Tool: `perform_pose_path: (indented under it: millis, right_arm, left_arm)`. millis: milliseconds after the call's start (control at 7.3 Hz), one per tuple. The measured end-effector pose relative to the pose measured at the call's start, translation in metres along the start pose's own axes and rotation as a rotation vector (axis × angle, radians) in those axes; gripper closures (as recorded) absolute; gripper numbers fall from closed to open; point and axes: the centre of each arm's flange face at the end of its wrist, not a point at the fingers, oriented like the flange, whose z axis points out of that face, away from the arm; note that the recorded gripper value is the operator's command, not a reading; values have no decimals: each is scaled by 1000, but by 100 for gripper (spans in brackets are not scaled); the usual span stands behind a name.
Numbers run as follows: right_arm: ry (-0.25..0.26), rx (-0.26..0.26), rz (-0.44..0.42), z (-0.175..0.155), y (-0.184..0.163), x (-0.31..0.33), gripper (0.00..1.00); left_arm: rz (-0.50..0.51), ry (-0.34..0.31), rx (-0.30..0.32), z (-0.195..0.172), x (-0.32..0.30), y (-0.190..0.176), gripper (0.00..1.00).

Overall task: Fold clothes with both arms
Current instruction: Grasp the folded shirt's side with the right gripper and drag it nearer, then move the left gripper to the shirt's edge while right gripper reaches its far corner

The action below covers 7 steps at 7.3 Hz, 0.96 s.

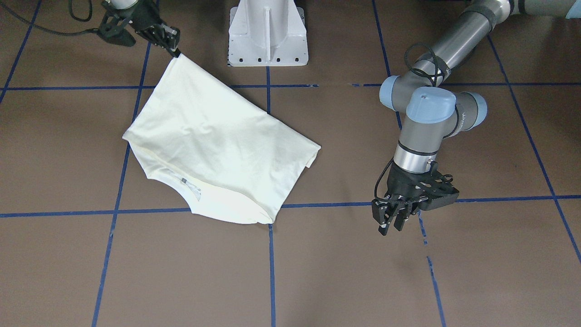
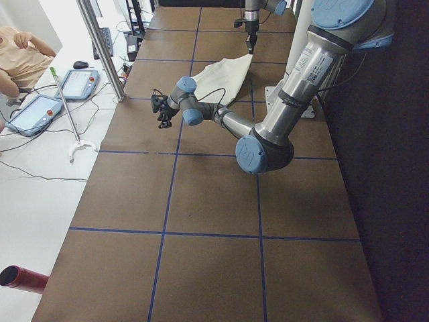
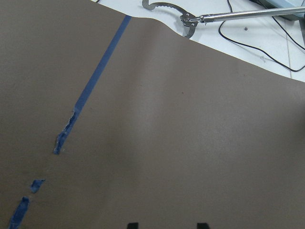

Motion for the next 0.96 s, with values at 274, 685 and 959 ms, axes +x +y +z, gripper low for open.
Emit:
perform_pose_path:
  millis: [274, 685, 959]
  right_arm:
    - [27, -61, -3, 11, 26, 4, 0]
    - [-78, 99, 88, -23, -44, -21, 0]
    - [-155, 260, 144, -49, -129, -50, 0]
  left_arm:
    - [-5, 94, -35, -38, 29, 14, 49]
    - [-145, 199, -240, -88, 61, 96, 46]
    - [-248, 183, -375, -98, 67, 178, 46]
